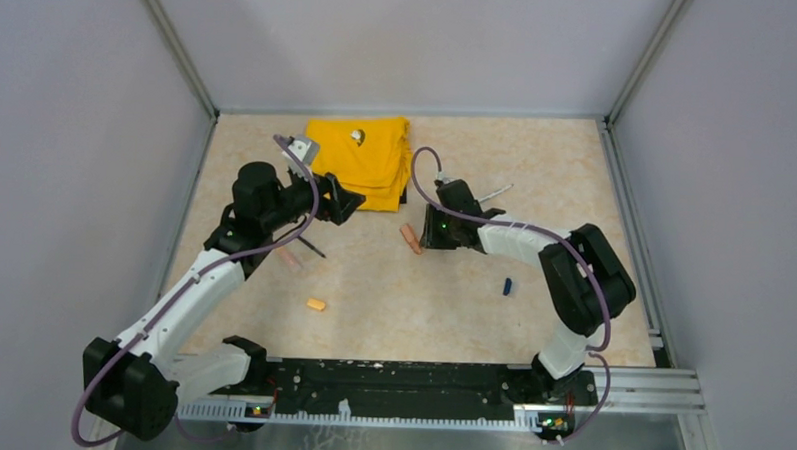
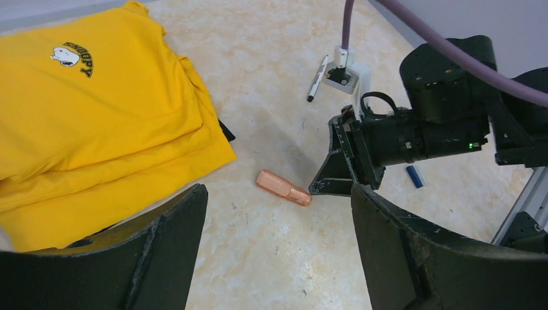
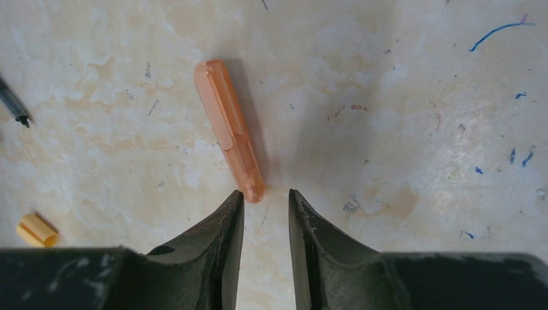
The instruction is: Insert the pens into the pen caps
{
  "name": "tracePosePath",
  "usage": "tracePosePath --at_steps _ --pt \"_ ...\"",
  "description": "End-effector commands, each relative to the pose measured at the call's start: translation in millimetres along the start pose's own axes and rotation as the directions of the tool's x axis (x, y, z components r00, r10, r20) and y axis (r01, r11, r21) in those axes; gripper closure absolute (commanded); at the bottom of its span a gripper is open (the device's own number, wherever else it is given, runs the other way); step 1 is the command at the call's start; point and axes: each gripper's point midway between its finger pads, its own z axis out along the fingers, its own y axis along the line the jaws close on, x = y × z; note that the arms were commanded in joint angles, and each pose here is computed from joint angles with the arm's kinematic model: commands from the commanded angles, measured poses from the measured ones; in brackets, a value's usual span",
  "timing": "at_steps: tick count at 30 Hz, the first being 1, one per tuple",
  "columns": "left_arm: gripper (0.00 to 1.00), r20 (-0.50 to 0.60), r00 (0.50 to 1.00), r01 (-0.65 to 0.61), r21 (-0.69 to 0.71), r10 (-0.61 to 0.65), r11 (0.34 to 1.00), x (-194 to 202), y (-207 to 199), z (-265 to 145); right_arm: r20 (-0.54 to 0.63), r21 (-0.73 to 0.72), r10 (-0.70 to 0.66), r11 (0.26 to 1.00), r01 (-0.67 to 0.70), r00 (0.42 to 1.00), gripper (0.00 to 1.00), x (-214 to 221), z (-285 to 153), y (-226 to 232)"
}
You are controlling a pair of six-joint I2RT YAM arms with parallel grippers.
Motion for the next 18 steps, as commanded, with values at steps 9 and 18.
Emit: tracePosePath --at_steps 9,18 --pt "0.14 0.032 0.999 -0.001 0.029 0.0 1.0 -17.2 -3.7 3.1 0.203 0.015 -0.058 0.998 0.056 0.977 0.66 -48.1 -59.7 -4.0" --pt "0.14 0.028 1.0 0.004 0.017 -0.005 1.0 -14.8 0.3 4.8 0.335 0.248 -0.02 0.966 -0.068 0.942 0.64 -62.0 -99.6 -49.9"
